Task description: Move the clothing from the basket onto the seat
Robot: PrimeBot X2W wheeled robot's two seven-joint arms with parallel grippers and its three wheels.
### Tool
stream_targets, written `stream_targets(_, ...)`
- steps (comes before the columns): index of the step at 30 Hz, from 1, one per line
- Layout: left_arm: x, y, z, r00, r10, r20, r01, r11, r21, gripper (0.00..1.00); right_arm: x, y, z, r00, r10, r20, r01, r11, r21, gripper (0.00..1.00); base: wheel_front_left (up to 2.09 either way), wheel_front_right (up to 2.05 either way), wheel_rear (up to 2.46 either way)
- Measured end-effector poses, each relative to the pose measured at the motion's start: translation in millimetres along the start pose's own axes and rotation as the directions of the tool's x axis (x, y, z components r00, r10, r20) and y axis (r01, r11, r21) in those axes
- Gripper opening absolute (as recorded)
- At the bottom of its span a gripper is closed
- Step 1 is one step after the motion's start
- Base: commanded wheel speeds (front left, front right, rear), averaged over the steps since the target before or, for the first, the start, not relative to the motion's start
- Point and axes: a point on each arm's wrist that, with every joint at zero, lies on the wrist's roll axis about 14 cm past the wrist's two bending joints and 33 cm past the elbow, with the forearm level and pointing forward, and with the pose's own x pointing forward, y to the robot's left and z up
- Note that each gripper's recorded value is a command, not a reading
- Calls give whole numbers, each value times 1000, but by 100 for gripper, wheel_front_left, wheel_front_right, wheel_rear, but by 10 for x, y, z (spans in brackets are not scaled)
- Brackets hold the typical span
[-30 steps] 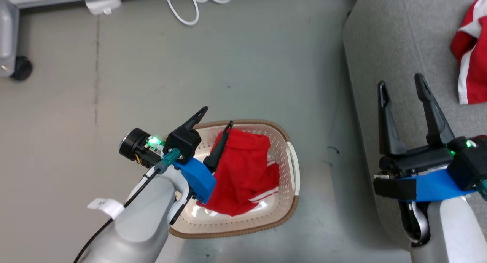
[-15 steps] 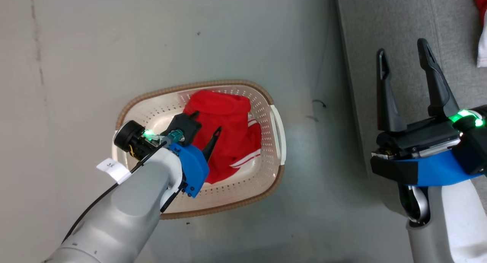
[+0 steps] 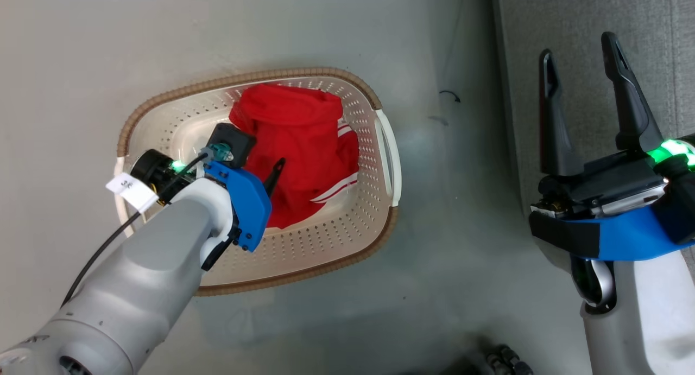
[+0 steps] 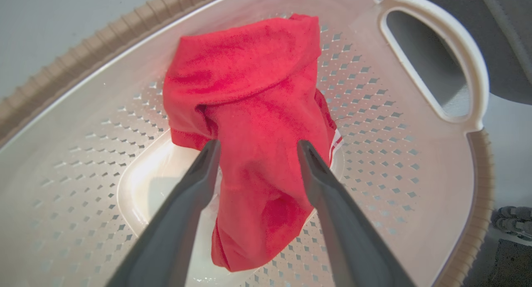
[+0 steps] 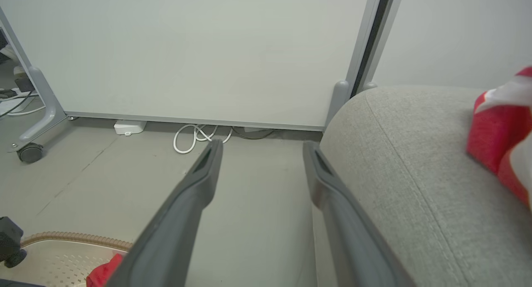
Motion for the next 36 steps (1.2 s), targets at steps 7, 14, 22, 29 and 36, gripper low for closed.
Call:
stream_targets(7,132,93,-113,998,-7,-56,4,998,-60,100,6,-4,-204,999,1,-41,-1,1000,-1,100,0,0,0)
stream_targets(14,263,202,-224,994,-5,-105,-1,999,-52,100,-6,-24,-363,997,-1,-74,0,1000,-8,100,0,0,0)
stream_targets(22,451,138,-328,990,-44,-136,31,995,-94,100,-31,-61,-566,993,-9,-117,7,1000,-15,100,0,0,0)
stream_targets(29,546,64,-396,985,-73,-155,57,993,-103,100,-42,-66,-667,990,-10,-137,8,1000,-17,100,0,0,0)
stream_targets(36,565,71,-280,993,-66,-94,64,998,-30,0,-41,-84,-675,990,-17,-137,14,1000,-17,100,0,0,0)
